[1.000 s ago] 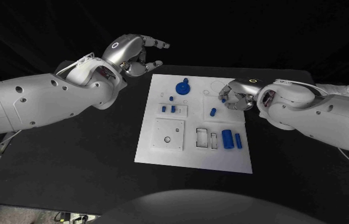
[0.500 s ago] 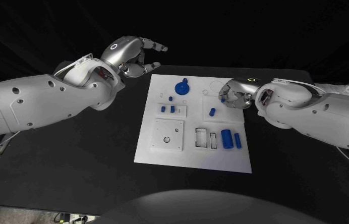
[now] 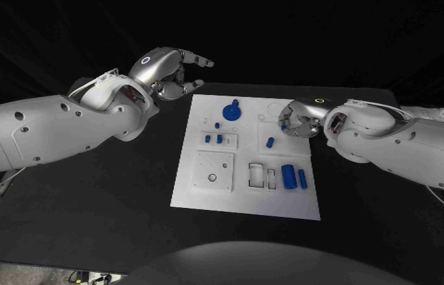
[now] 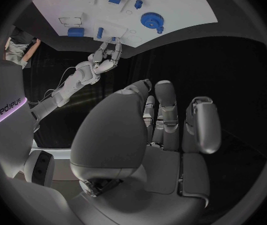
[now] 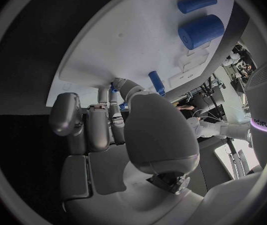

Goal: Assemble the parts on the task board

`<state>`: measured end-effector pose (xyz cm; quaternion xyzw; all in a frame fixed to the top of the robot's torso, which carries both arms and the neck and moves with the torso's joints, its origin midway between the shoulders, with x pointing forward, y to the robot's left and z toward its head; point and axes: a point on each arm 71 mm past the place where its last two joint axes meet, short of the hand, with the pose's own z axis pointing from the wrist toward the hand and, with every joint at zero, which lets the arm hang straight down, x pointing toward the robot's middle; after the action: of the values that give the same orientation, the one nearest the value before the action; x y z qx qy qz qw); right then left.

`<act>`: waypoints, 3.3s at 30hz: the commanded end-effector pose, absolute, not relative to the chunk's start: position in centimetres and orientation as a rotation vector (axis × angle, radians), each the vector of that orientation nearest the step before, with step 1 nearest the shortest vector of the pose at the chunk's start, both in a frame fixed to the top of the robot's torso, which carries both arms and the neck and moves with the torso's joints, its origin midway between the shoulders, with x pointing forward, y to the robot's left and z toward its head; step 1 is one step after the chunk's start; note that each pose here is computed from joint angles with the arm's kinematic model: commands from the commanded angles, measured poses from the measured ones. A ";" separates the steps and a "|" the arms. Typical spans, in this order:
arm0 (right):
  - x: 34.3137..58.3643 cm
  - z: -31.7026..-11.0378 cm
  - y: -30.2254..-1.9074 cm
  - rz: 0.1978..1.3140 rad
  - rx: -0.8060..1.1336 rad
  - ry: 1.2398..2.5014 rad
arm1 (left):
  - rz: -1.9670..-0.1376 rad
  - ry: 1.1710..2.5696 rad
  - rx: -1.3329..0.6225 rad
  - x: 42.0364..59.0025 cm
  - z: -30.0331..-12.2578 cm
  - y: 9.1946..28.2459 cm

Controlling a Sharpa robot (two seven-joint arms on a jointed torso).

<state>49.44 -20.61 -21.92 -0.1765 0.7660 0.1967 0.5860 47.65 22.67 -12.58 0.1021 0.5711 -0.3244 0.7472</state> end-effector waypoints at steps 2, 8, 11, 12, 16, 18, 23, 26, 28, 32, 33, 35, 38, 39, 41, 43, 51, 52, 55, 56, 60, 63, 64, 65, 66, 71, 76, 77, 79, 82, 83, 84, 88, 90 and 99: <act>49.4 -22.2 -20.5 0.464 -0.424 1.786 | -0.713 1.260 0.229 47.6 -12.6 22.5; 49.4 -22.3 -20.5 0.469 -0.418 1.787 | -0.711 1.264 0.228 47.6 -12.7 22.6; 49.4 -22.3 -20.5 0.471 -0.415 1.789 | -0.710 1.268 0.227 47.6 -12.8 22.6; 49.4 -22.4 -20.5 0.471 -0.414 1.789 | -0.710 1.269 0.227 47.6 -12.8 22.6; 49.4 -22.3 -20.4 0.479 -0.413 1.782 | -0.708 1.276 0.226 47.6 -13.0 22.6; 49.3 -22.3 -20.4 0.484 -0.410 1.778 | -0.707 1.278 0.226 47.6 -13.0 22.7; 49.3 -22.2 -20.6 0.493 -0.404 1.764 | -0.706 1.281 0.226 47.6 -13.1 22.7; 49.3 -22.1 -20.7 0.498 -0.398 1.757 | -0.706 1.284 0.226 47.6 -13.1 22.7; 49.2 -22.0 -20.8 0.501 -0.396 1.753 | -0.705 1.285 0.226 47.6 -13.1 22.7; 49.1 -21.9 -21.0 0.509 -0.390 1.742 | -0.706 1.287 0.226 47.6 -13.1 22.6; 49.1 -21.8 -21.0 0.511 -0.389 1.739 | -0.706 1.287 0.226 47.6 -13.1 22.6; 49.0 -21.7 -21.1 0.518 -0.385 1.730 | -0.704 1.289 0.226 47.7 -13.1 22.6; 49.0 -21.5 -21.1 0.526 -0.378 1.721 | -0.701 1.291 0.225 47.7 -13.2 22.7; 48.9 -21.4 -21.1 0.527 -0.377 1.719 | -0.700 1.292 0.225 47.8 -13.2 22.7; 48.9 -21.1 -21.2 0.530 -0.374 1.713 | -0.699 1.293 0.224 47.8 -13.2 22.8; 48.9 -20.9 -21.2 0.533 -0.373 1.707 | -0.698 1.294 0.225 47.8 -13.2 22.8; 49.0 -19.9 -21.3 0.537 -0.374 1.682 | -0.699 1.299 0.226 47.8 -13.3 22.7; 49.0 -19.7 -21.3 0.537 -0.375 1.680 | -0.699 1.299 0.226 47.8 -13.3 22.7; 48.9 -19.1 -21.2 0.542 -0.377 1.676 | -0.698 1.301 0.226 47.8 -13.3 22.7; 48.9 -18.9 -21.1 0.545 -0.378 1.675 | -0.698 1.301 0.226 47.8 -13.3 22.7; 48.5 -17.9 -20.7 0.560 -0.387 1.669 | -0.696 1.303 0.225 47.8 -13.3 22.8; 48.2 -17.0 -20.0 0.575 -0.404 1.667 | -0.695 1.306 0.225 47.9 -13.4 22.7; 48.0 -16.7 -19.7 0.581 -0.413 1.668 | -0.695 1.307 0.226 47.9 -13.4 22.7; 47.9 -16.4 -19.3 0.589 -0.422 1.670 | -0.695 1.307 0.226 47.9 -13.5 22.7; 47.6 -16.1 -18.8 0.600 -0.437 1.675 | -0.696 1.308 0.226 48.0 -13.5 22.6; 46.7 -15.8 -16.2 0.648 -0.505 1.705 | -0.698 1.315 0.230 48.1 -13.6 22.2; 45.9 -15.9 -13.1 0.688 -0.591 1.746 | -0.700 1.320 0.231 48.1 -13.7 22.1; 45.8 -16.0 -12.5 0.696 -0.609 1.749 | -0.700 1.319 0.230 48.1 -13.7 22.1; 45.6 -16.0 -11.4 0.710 -0.638 1.753 | -0.699 1.317 0.229 48.1 -13.6 22.2; 45.3 -16.2 -9.6 0.728 -0.680 1.761 | -0.699 1.312 0.224 48.1 -13.6 22.3; 45.3 -16.2 -9.3 0.732 -0.690 1.763 | -0.700 1.311 0.222 48.1 -13.6 22.3; 45.2 -16.3 -8.8 0.736 -0.701 1.764 | -0.702 1.309 0.221 48.1 -13.6 22.3; 44.9 -16.6 -7.6 0.746 -0.732 1.772 | -0.709 1.296 0.218 48.1 -13.5 22.3; 44.8 -16.9 -7.1 0.750 -0.746 1.781 | -0.713 1.294 0.214 48.1 -13.5 22.3; 44.0 -18.2 -5.8 0.770 -0.777 1.789 | -0.721 1.304 0.206 48.0 -13.7 22.3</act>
<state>44.11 -5.93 -17.96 -0.3060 0.7385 0.3283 0.5032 48.11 22.43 -13.78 0.0955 0.5956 -0.3202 0.7304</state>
